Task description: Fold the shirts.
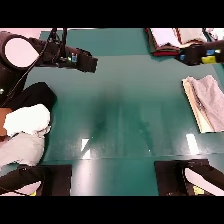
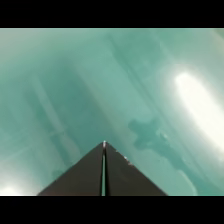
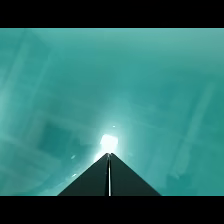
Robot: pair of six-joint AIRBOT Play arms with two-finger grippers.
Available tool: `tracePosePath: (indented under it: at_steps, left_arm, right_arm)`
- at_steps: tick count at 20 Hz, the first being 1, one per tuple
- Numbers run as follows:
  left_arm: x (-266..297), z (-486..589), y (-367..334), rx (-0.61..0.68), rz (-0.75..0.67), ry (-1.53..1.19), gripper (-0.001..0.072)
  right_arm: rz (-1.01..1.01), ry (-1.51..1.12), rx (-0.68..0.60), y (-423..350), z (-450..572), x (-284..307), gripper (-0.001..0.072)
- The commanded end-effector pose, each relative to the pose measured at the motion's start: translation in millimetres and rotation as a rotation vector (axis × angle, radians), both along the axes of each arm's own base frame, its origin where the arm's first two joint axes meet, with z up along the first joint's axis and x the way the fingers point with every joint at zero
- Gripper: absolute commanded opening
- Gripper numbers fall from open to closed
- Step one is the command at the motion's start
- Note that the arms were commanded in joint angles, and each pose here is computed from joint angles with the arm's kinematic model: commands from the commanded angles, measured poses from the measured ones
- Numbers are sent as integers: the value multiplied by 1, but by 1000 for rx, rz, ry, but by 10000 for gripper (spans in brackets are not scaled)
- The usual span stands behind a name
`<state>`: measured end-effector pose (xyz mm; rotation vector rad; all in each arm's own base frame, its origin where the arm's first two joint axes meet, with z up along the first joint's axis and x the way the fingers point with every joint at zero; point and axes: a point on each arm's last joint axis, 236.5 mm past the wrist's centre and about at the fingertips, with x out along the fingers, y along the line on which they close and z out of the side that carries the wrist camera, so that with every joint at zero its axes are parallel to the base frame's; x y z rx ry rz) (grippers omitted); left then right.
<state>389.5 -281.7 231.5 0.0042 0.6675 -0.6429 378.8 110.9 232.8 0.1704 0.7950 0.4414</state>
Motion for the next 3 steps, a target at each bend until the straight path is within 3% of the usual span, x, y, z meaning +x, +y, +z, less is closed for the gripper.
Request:
tracePosePath:
  at_steps: [1, 3]
  left_arm:
    - [5, 8, -2, -23, 7, -33, 21]
    - [8, 12, -3, -36, 11, -52, 21]
  right_arm:
    - [104, 6, -3, 38, -3, -4, 12]
    - [112, 18, -3, 41, -6, -4, 12]
